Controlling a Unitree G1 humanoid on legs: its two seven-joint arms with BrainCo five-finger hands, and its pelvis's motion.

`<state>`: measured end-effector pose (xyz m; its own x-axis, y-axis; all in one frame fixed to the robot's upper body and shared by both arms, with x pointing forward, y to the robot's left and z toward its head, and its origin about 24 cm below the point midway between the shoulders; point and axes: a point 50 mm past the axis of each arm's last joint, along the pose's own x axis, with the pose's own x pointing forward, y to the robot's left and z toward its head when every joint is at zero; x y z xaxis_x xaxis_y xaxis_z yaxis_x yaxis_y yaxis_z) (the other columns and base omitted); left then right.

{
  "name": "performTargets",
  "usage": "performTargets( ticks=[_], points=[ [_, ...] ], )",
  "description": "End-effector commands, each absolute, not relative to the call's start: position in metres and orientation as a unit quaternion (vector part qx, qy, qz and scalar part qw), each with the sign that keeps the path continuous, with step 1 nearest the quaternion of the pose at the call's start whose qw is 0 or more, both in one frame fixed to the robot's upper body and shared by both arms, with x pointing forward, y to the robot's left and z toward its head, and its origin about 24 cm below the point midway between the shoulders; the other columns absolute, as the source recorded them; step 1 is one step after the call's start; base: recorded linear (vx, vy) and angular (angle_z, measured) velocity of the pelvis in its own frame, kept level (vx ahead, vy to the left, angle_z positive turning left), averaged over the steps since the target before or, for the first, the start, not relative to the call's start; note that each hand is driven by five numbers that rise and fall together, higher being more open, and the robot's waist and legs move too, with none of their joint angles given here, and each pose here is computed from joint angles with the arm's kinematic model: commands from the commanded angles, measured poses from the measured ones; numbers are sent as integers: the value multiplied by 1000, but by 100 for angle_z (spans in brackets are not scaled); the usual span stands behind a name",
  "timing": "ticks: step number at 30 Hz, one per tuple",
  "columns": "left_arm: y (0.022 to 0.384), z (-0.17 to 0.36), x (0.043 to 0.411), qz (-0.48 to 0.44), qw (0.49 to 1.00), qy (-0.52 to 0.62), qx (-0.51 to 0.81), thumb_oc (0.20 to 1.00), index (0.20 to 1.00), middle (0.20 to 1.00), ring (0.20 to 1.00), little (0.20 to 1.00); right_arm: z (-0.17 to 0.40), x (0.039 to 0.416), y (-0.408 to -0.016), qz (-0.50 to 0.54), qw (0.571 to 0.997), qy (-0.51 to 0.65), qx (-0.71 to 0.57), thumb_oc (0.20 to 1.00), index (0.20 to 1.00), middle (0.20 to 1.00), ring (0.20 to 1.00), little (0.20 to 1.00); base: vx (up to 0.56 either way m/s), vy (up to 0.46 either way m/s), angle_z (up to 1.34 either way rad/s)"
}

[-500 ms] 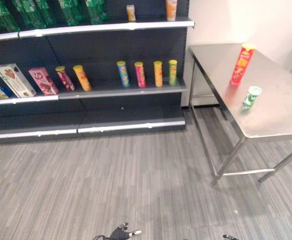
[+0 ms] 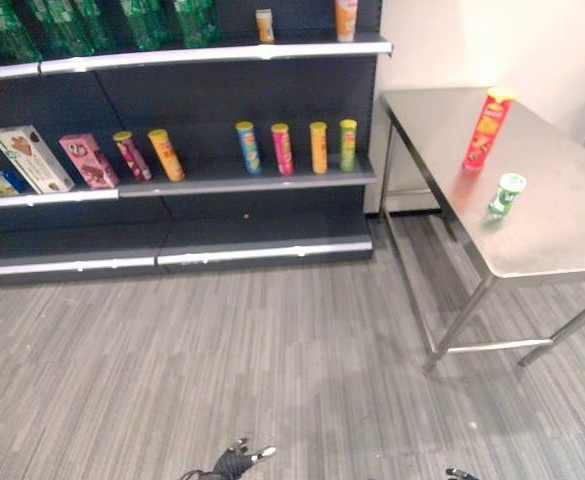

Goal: Put the goods on the table back onto the shelves and tidy them up.

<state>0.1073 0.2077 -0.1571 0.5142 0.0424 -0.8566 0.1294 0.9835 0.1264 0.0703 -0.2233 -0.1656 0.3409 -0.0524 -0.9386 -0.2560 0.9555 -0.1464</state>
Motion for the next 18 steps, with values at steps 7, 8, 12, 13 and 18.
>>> performTargets(
  ticks=[7, 8, 12, 13, 18],
  points=[
    [206, -153, 128, -59, 869, 474, 132, 1000, 1000, 1000, 1000, 1000, -162, 87, -228, 89, 810, 553, -174, 1000, 1000, 1000, 1000, 1000, 0, 0, 0],
    [210, -155, 122, -54, 862, 485, 135, 1000, 1000, 1000, 1000, 1000, -162, 87, -228, 90, 809, 554, -173, 1000, 1000, 1000, 1000, 1000, 0, 0, 0],
    [215, -157, 115, -41, 856, 500, 127, 1000, 1000, 1000, 1000, 1000, -162, 86, -228, 90, 808, 556, -172, 1000, 1000, 1000, 1000, 1000, 0, 0, 0],
    [218, -157, 111, -37, 853, 506, 127, 1000, 1000, 1000, 1000, 1000, -162, 85, -228, 90, 808, 557, -170, 1000, 1000, 1000, 1000, 1000, 0, 0, 0],
    [221, -156, 111, -19, 856, 504, 109, 1000, 1000, 1000, 1000, 1000, -162, 86, -228, 99, 803, 558, -183, 1000, 1000, 1000, 1000, 1000, 0, 0, 0]
  ],
)
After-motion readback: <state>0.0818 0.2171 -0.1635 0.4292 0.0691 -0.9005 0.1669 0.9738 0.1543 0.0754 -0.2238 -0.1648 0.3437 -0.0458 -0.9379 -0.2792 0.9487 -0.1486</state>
